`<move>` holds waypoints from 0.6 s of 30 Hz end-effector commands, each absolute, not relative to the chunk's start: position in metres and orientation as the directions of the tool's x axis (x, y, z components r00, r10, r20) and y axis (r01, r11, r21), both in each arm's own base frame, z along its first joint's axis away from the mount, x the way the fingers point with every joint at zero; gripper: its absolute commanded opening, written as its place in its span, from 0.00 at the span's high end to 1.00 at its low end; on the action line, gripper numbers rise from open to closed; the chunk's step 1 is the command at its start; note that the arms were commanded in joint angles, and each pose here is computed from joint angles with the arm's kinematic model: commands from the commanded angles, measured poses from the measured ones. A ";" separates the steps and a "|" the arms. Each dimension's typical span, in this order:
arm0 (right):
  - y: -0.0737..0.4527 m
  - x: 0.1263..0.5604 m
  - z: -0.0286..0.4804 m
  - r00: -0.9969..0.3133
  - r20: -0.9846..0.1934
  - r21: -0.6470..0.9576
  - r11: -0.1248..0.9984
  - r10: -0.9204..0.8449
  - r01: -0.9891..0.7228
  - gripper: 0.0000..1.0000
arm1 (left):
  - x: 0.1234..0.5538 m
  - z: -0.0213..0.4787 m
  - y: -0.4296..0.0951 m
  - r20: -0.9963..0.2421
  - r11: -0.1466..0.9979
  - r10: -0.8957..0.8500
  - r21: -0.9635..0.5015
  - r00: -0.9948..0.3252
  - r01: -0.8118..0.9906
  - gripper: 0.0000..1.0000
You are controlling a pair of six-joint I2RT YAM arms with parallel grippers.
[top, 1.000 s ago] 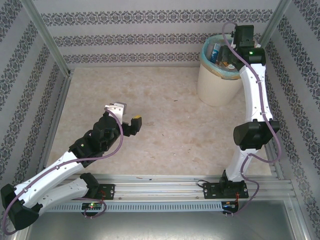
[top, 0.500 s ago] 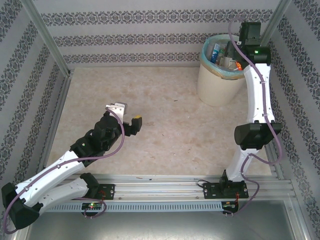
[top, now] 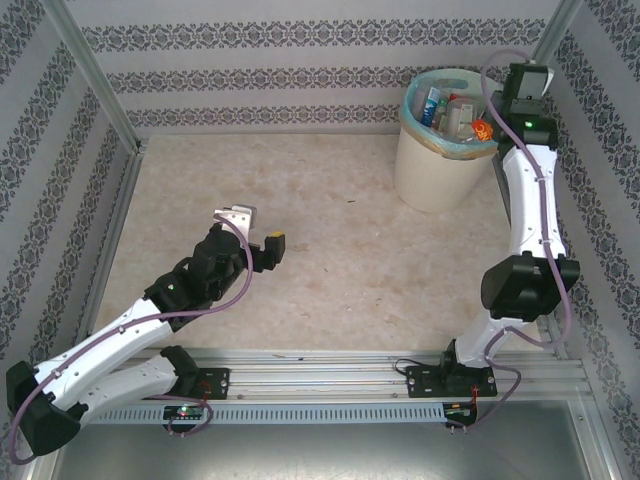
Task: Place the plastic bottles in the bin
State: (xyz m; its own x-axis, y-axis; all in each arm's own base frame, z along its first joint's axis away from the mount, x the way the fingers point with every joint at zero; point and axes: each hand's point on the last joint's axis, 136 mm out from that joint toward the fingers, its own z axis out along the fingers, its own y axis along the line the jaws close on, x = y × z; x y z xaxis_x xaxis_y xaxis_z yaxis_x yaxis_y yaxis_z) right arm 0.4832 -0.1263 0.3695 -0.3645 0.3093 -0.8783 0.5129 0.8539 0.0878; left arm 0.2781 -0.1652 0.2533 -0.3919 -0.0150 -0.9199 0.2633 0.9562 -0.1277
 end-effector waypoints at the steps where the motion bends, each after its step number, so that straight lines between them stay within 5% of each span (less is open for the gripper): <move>1: -0.140 0.484 0.370 -0.303 -0.884 0.149 0.829 0.355 0.539 0.47 | 0.283 0.251 -0.163 -0.919 0.961 -0.034 -0.138 -0.393 0.240 0.05; 18: -0.092 0.498 0.291 -0.501 -0.792 0.161 0.911 0.348 0.379 0.67 | 0.285 0.247 -0.167 -0.914 0.960 -0.015 -0.127 -0.406 0.250 0.05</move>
